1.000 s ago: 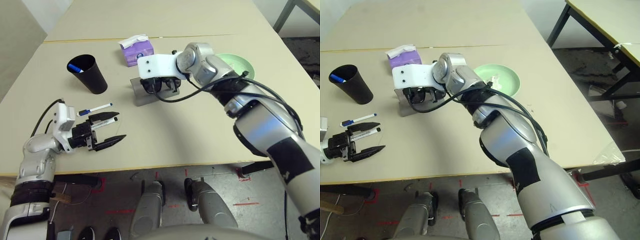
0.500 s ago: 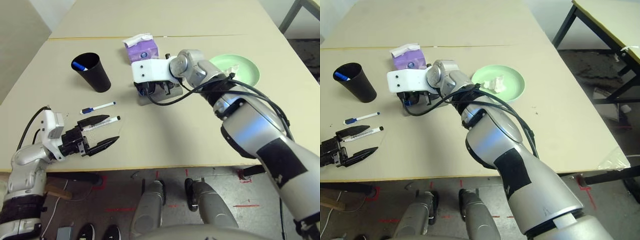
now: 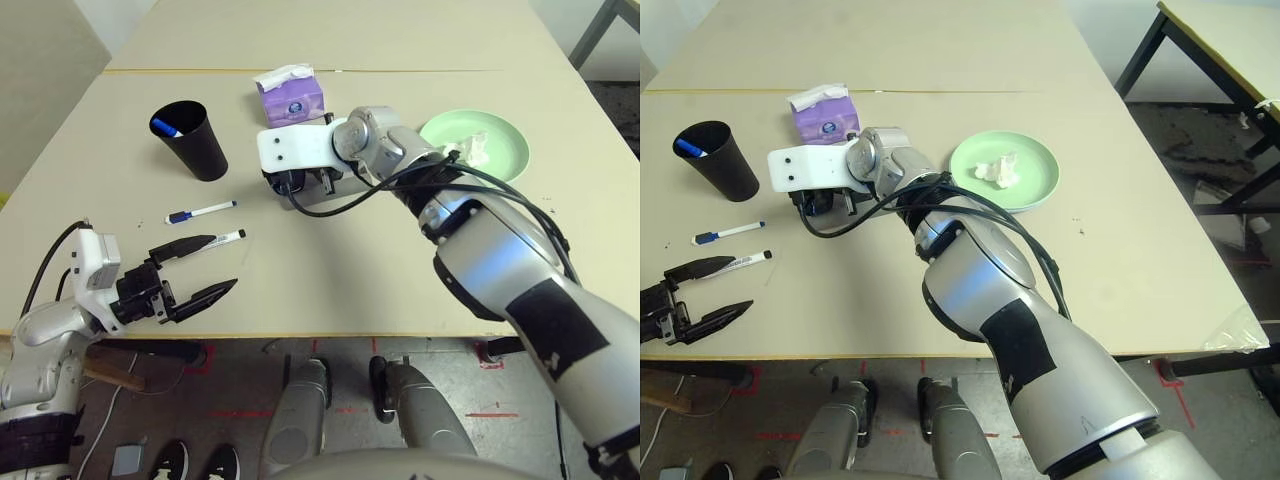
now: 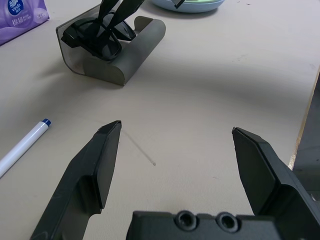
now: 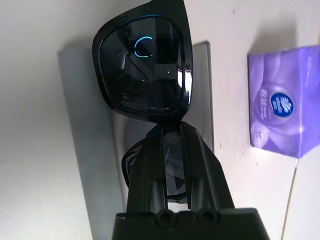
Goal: Organize and tidy the items on the table.
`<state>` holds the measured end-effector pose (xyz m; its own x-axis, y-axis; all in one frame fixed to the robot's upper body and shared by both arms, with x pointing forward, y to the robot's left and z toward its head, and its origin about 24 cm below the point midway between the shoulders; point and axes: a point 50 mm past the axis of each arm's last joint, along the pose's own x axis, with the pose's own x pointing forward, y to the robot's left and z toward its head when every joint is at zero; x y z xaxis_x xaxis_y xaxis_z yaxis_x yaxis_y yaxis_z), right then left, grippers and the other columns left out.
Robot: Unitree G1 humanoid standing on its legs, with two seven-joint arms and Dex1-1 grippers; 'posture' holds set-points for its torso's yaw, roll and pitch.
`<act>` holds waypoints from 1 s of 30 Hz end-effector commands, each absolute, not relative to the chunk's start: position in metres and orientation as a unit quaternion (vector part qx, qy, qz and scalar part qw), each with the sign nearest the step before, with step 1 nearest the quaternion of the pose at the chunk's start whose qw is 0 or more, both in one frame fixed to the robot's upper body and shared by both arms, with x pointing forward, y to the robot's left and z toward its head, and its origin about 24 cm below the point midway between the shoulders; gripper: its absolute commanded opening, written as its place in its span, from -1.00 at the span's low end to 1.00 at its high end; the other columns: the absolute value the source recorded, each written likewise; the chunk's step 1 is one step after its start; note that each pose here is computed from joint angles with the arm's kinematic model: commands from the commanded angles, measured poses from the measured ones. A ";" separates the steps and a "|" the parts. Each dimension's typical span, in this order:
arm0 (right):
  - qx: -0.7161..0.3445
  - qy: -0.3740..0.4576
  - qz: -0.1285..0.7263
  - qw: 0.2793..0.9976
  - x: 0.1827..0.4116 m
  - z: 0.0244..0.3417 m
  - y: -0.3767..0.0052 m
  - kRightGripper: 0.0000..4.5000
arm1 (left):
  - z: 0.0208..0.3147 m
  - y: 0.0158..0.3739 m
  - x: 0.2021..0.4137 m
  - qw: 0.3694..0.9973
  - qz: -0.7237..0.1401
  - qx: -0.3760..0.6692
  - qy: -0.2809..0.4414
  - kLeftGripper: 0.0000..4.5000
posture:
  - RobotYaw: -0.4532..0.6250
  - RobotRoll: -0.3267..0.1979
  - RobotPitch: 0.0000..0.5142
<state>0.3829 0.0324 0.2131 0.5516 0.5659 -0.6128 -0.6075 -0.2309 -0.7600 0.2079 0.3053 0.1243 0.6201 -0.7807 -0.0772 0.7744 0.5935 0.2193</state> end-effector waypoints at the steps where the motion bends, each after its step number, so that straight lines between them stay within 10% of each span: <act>1: -0.628 0.017 0.460 0.628 0.386 0.215 0.030 -0.92 | 0.122 0.301 0.208 0.890 -0.441 0.112 -0.011 1.00 | 0.15 0.25 -0.08; 26: -0.611 0.056 0.463 0.640 0.389 0.202 0.019 -0.92 | 0.124 0.302 0.217 0.887 -0.447 0.114 -0.021 1.00 | 0.12 0.25 -0.11; 30: -0.609 0.055 0.462 0.643 0.389 0.205 0.019 -0.31 | 0.123 0.304 0.219 0.888 -0.446 0.114 -0.022 1.00 | 0.10 0.25 -0.13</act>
<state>0.3912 0.0147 0.2053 0.5832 0.5085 -0.6335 -0.6529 -0.1704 -0.7380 0.2195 0.3038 0.1283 0.6086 -0.7924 -0.0402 0.7775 0.5855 0.2297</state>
